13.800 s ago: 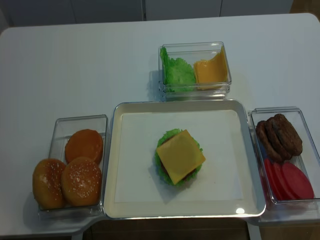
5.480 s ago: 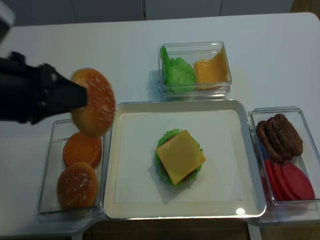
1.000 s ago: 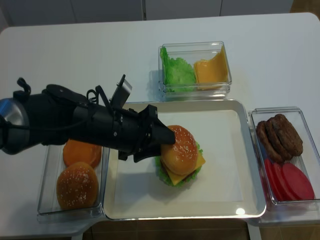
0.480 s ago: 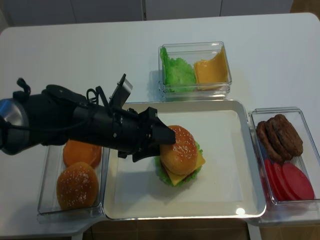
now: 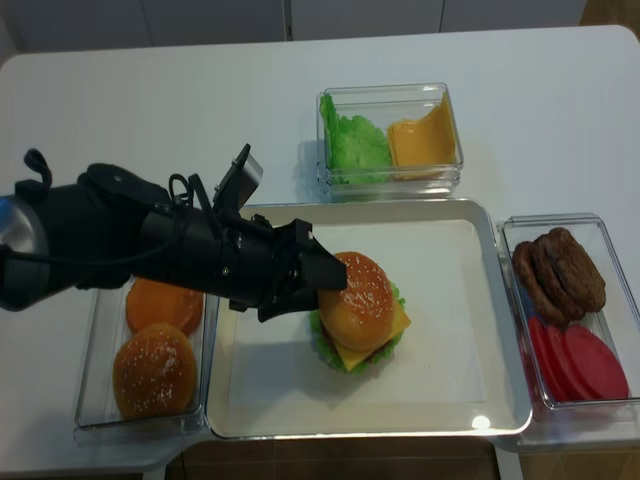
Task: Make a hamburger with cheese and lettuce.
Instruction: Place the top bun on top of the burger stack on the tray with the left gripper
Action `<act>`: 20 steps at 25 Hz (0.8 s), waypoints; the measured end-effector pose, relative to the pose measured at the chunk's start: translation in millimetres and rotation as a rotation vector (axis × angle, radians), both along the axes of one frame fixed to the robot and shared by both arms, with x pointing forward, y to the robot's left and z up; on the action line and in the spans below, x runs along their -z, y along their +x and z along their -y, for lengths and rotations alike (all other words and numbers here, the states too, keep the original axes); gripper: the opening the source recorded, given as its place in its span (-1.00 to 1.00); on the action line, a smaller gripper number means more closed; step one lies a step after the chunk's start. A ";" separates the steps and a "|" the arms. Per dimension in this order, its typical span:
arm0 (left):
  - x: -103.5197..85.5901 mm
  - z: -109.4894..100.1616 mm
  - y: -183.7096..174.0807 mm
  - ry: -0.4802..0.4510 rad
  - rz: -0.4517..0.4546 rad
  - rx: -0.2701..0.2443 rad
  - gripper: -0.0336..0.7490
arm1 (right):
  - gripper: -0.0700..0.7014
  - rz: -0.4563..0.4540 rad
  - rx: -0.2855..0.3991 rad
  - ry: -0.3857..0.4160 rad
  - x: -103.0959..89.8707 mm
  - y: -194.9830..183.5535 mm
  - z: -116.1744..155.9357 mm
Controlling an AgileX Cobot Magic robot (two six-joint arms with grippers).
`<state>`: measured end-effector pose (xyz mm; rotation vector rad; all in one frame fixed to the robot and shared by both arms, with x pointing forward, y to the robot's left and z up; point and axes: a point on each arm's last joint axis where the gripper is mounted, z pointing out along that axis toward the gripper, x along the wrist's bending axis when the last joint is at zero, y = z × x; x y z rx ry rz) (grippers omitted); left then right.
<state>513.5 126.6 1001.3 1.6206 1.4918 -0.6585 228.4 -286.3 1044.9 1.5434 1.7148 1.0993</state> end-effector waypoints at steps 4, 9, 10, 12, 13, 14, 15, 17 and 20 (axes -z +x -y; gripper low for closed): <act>0.7 -0.4 -0.2 0.010 0.002 0.004 0.15 | 0.34 0.000 0.000 0.000 0.0 0.0 0.0; 0.8 -0.5 -0.2 0.011 0.002 0.005 0.15 | 0.34 0.000 0.000 0.000 0.0 0.0 0.0; 1.0 -0.6 -0.4 0.014 0.002 0.006 0.15 | 0.34 0.000 0.000 0.000 0.0 0.0 0.0; 1.3 -0.8 -0.5 0.017 -0.003 0.005 0.15 | 0.34 0.000 0.000 0.000 0.0 0.0 0.0; 1.4 -0.8 -0.8 0.017 -0.009 0.005 0.15 | 0.34 0.000 0.000 0.000 0.0 0.0 0.0; 1.6 -0.9 -1.0 0.019 -0.010 0.008 0.15 | 0.34 0.000 0.000 0.000 0.0 0.0 0.0; 1.5 -0.8 -1.2 0.018 -0.012 0.008 0.15 | 0.34 0.000 0.000 0.000 0.0 0.0 0.0; 1.6 -0.9 -1.3 0.020 -0.014 0.009 0.15 | 0.34 0.000 0.000 0.000 0.0 0.0 0.0; 1.6 -0.9 -1.3 0.017 -0.028 0.000 0.15 | 0.34 0.000 0.000 0.000 0.0 0.0 0.0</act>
